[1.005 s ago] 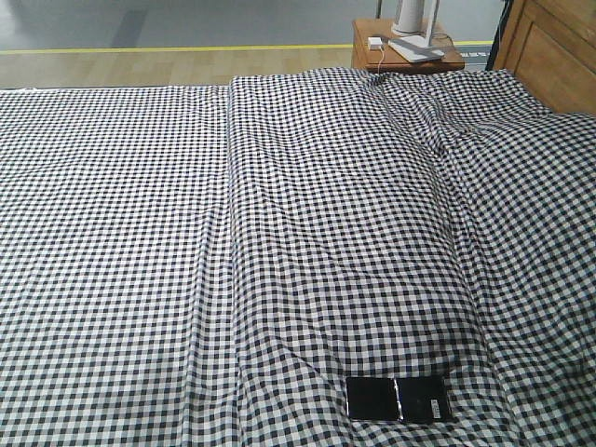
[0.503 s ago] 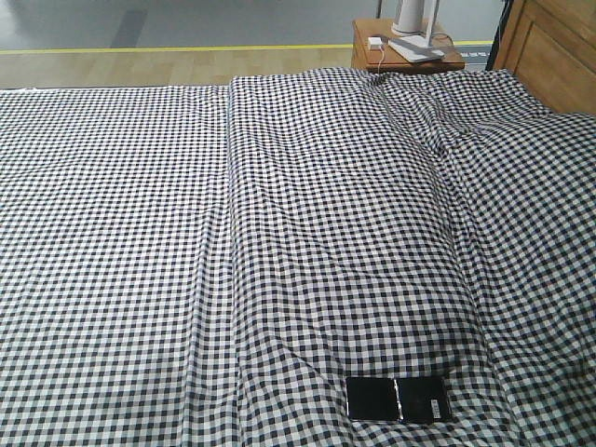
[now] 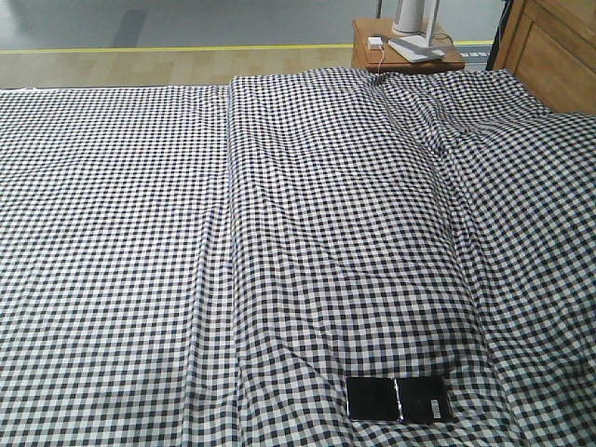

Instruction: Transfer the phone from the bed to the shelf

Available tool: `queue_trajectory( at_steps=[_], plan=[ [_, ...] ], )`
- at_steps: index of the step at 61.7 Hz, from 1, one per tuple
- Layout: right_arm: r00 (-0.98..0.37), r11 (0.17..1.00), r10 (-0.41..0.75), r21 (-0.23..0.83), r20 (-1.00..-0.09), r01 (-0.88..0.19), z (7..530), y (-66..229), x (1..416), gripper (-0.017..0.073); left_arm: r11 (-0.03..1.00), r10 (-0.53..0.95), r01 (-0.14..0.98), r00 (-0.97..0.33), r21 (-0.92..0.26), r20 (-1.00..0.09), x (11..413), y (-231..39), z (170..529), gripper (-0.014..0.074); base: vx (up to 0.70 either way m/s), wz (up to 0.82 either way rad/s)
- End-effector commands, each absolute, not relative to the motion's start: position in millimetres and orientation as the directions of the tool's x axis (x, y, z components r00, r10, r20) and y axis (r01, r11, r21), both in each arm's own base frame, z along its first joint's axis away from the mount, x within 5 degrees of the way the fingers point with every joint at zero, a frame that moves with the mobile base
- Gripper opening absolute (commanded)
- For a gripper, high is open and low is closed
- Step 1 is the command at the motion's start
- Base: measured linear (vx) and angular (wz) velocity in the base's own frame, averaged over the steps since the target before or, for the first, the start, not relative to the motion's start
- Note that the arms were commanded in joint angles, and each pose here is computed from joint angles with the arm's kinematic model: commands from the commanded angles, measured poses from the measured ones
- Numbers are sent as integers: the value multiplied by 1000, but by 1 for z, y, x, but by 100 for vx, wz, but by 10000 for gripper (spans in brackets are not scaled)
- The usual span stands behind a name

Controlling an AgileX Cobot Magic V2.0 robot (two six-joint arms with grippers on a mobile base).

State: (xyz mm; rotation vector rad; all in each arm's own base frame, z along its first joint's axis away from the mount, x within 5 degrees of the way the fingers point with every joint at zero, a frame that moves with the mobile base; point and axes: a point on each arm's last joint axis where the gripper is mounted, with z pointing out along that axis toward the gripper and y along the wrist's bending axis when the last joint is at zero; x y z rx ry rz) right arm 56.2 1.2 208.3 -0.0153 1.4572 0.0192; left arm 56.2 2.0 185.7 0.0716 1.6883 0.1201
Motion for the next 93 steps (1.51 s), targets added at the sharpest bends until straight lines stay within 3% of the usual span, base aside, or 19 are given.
queue_trajectory(
  at_steps=[1, 14, 27, 38, 53, 65, 72, 85, 93],
  plan=[
    [356, 1000, -7, -10, -934, -9, 231, 0, 50, -5, 994, 107, -34, -14, 108, -994, 55, 2, 200, 1, 0, 0],
    [555, 1000, -15, -17, -832, 1, 288, 0, 31, -5, 994, 107, -34, -14, 108, -994, 55, 2, 200, 1, 0, 0],
    [570, 998, -64, -59, -819, 28, 362, 0, 21, -5, 994, 107, -34, -14, 108, -994, 55, 2, 200, 1, 0, 0],
    [451, 998, -59, -60, -891, 13, 414, 1, 47, -5, 994, 107, -34, -14, 108, -994, 55, 2, 200, 1, 0, 0],
    [81, 998, -64, -66, -995, -17, 422, 3, 121, 42, 994, 107, -34, -14, 108, -994, 55, 2, 200, 1, 0, 0],
    [-244, 997, -71, -63, -967, -40, 381, 4, 175, 193, 994, 107, -34, -14, 108, -994, 55, 2, 200, 1, 0, 0],
    [-388, 997, -74, -59, -919, -51, 358, 4, 198, 382, 994, 107, -34, -14, 108, -994, 55, 2, 200, 1, 0, 0],
    [-481, 998, -58, -39, -875, -50, 335, 5, 224, 680, 994, 107, -34, -14, 108, -994, 55, 2, 200, 1, 0, 0],
    [-528, 999, -30, -13, -849, -37, 324, 5, 232, 727, 994, 107, -34, -14, 108, -994, 55, 2, 200, 1, 0, 0]
  ],
)
